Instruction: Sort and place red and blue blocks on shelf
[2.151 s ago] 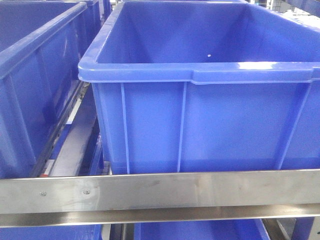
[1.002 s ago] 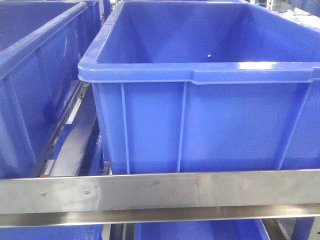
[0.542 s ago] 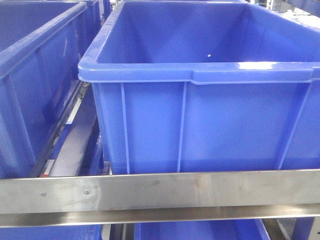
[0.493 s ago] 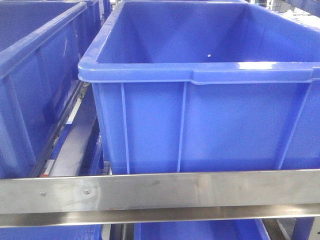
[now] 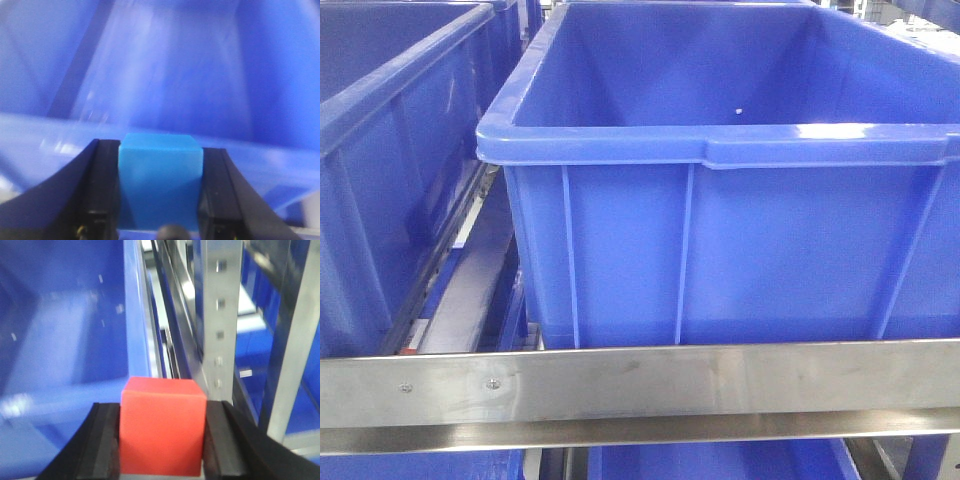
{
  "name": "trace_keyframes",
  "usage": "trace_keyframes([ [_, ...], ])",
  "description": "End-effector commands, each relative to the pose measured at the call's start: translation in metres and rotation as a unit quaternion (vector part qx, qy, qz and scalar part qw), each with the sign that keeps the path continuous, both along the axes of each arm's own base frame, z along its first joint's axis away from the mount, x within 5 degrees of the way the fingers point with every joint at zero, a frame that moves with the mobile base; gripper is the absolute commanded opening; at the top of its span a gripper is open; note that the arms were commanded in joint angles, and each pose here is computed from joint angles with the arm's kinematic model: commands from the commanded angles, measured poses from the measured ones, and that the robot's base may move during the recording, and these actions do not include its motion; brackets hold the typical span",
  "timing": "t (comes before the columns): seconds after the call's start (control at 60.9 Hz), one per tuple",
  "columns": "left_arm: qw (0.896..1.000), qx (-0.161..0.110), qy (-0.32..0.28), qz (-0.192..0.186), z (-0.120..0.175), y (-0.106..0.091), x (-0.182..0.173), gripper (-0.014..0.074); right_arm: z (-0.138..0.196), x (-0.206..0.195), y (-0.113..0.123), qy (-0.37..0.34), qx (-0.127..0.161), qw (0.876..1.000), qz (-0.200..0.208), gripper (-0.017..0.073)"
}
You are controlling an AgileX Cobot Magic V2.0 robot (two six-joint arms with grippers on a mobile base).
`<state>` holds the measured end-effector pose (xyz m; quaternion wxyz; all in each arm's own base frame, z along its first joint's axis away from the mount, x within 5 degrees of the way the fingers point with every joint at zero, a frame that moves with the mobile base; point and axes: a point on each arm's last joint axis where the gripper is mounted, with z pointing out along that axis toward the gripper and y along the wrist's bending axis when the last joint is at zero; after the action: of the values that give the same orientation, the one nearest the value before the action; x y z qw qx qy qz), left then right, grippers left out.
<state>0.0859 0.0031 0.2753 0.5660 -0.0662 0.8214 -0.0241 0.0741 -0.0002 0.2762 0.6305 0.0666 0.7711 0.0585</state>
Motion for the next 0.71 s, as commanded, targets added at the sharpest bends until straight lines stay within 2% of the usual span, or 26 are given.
trace_keyframes([
  [0.0,0.998,0.001,-0.055,-0.018,0.017,-0.003,0.003,0.0123,0.029,0.005,0.001,-0.065,-0.032,0.997,0.006,0.0053],
  [0.082,0.998,0.001,-0.055,-0.018,0.017,-0.003,0.003,0.0123,0.036,0.010,0.001,-0.063,-0.047,0.997,0.008,0.0053],
  [0.312,0.997,-0.001,-0.072,-0.023,0.022,-0.004,0.003,0.0123,0.049,0.029,0.005,-0.055,-0.047,0.997,0.025,0.0053],
  [0.69,0.996,0.001,-0.087,-0.023,0.044,-0.005,0.010,0.0123,0.058,0.076,0.038,-0.038,-0.045,0.990,0.125,0.0053],
])
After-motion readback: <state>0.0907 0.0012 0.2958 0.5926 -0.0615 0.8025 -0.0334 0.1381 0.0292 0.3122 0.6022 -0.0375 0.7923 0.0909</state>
